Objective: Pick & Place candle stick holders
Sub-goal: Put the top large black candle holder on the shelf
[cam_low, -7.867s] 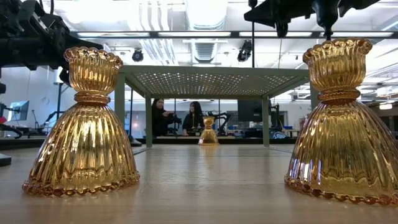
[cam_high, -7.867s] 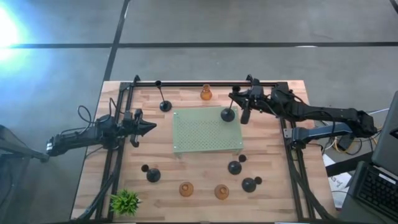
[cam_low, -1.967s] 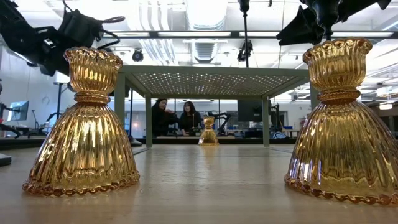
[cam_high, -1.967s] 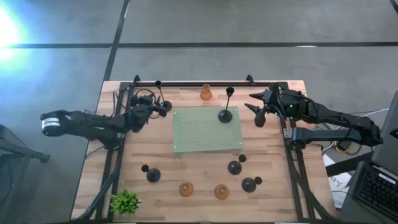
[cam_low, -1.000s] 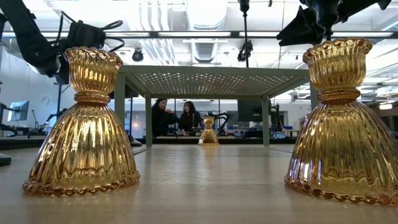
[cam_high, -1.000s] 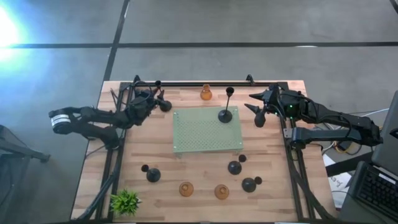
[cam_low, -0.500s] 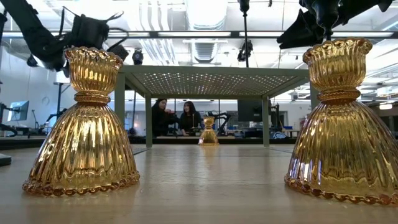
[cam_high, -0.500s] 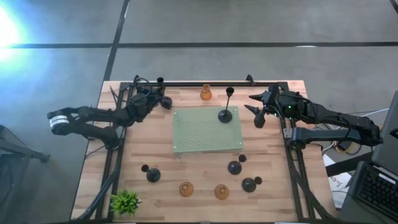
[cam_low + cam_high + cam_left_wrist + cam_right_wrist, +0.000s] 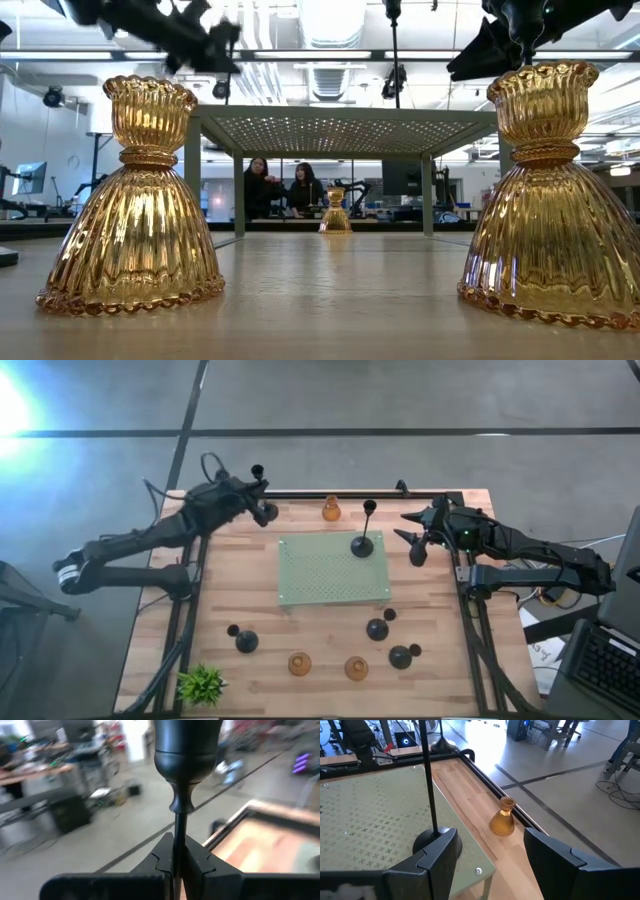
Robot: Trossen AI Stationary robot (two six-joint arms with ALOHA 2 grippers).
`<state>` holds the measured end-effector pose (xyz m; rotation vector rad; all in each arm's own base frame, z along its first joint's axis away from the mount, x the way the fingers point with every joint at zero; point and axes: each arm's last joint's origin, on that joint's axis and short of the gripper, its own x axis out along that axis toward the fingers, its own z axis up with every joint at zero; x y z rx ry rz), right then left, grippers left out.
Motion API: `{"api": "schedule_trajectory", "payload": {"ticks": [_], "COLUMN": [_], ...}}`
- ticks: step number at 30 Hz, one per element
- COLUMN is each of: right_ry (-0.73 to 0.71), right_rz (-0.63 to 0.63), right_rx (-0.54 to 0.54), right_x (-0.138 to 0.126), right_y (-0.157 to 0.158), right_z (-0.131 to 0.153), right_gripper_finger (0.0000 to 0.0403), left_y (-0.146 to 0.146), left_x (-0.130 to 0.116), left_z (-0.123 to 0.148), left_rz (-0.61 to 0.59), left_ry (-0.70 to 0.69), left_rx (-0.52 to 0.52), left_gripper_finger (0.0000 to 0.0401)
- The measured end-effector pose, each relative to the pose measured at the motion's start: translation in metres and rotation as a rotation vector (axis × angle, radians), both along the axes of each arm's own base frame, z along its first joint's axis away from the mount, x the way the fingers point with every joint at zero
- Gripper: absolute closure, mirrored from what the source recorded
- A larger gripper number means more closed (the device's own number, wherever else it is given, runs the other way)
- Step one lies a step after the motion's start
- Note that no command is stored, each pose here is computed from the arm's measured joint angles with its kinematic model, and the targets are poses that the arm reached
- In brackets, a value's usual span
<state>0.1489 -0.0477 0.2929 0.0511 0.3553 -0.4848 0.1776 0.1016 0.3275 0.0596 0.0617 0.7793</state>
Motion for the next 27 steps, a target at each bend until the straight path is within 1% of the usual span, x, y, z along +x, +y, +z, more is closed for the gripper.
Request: {"api": "schedule_trajectory", "payload": {"ticks": [2,5,8,12,15,18,24,27], "right_ry": [-0.004,-0.004,-0.006,-0.01,-0.01,-0.011,-0.027,-0.027], "right_rz": [0.0,0.0,-0.001,-0.002,-0.002,-0.002,-0.001,-0.001], "right_rx": [0.0,0.001,0.002,0.004,0.004,0.004,-0.004,-0.004], "right_x": [0.0,0.0,0.0,0.0,0.0,0.0,0.0,0.0], "right_y": [0.0,0.0,0.0,0.0,0.0,0.0,0.0,0.0], "right_z": [0.0,0.0,0.0,0.001,0.001,0.001,0.003,0.003], "right_gripper_finger": [0.0184,0.0184,0.0184,0.0184,0.0184,0.0184,0.0184,0.0184], "left_y": [-0.004,-0.009,-0.013,-0.016,-0.018,-0.017,-0.008,-0.002], "left_x": [-0.001,0.002,0.012,0.029,0.041,0.049,0.077,0.093], "left_z": [0.012,0.022,0.022,0.015,0.015,0.021,0.022,0.018], "left_rz": [-0.109,-0.313,-0.478,-0.617,-0.664,-0.671,-0.754,-0.757], "left_ry": [-0.044,-0.095,-0.126,-0.128,-0.117,-0.114,-0.083,-0.062], "left_rx": [0.01,-0.007,-0.025,-0.042,-0.035,-0.01,-0.04,-0.057], "left_gripper_finger": [0.0385,0.0385,0.0385,0.0385,0.0385,0.0385,0.0385,0.0385]}}
